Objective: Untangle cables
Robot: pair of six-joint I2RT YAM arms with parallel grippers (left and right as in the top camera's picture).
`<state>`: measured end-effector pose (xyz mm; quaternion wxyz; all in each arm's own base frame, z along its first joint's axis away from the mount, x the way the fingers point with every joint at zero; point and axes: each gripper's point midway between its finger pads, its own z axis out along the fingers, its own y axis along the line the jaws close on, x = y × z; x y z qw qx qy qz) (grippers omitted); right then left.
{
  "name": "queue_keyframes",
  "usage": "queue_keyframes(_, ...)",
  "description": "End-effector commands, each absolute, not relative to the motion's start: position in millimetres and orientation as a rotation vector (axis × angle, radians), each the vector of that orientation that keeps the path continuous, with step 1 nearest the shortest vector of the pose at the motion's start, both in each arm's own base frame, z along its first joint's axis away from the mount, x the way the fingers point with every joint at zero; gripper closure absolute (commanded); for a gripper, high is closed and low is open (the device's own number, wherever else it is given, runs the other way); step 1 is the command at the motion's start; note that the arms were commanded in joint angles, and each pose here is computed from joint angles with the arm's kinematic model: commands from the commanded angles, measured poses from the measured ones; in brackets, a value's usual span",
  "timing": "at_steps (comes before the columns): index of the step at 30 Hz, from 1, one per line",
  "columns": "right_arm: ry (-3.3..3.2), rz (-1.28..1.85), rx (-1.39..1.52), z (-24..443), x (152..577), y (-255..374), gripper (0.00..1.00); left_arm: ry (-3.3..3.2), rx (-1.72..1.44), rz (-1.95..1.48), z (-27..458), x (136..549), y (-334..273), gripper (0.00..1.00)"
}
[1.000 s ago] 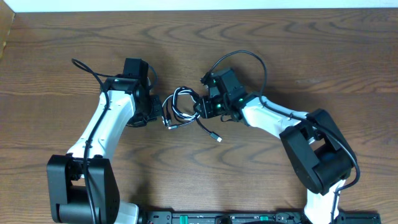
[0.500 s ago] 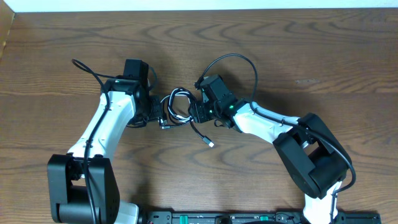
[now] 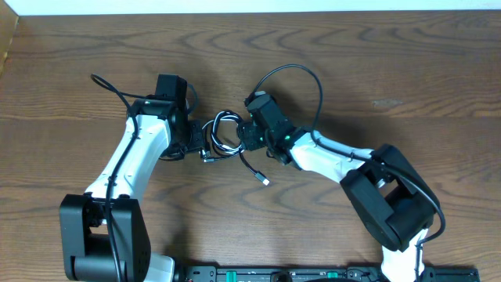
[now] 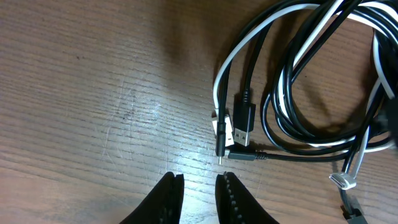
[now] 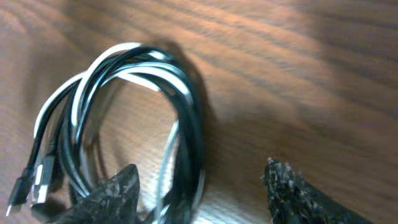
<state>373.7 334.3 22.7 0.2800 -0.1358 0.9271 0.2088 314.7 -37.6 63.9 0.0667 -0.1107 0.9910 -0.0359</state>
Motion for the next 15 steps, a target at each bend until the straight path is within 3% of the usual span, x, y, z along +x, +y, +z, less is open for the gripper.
queue_keyframes(1, 2.512, 0.529, -0.385, 5.4, 368.5, 340.1, 0.48, 2.998, -0.320, -0.073, 60.7, 312.2, -34.3, 0.76)
queue_keyframes(10, 2.573, 0.759, -0.491, 6.5, 339.4, 362.6, 0.90, 2.998, -0.320, -0.072, 60.6, 312.2, -34.2, 0.76)
queue_keyframes(15, 2.641, 0.900, -0.544, 9.4, 315.0, 369.4, 0.95, 2.995, -0.326, -0.056, 60.6, 312.3, -32.3, 0.76)
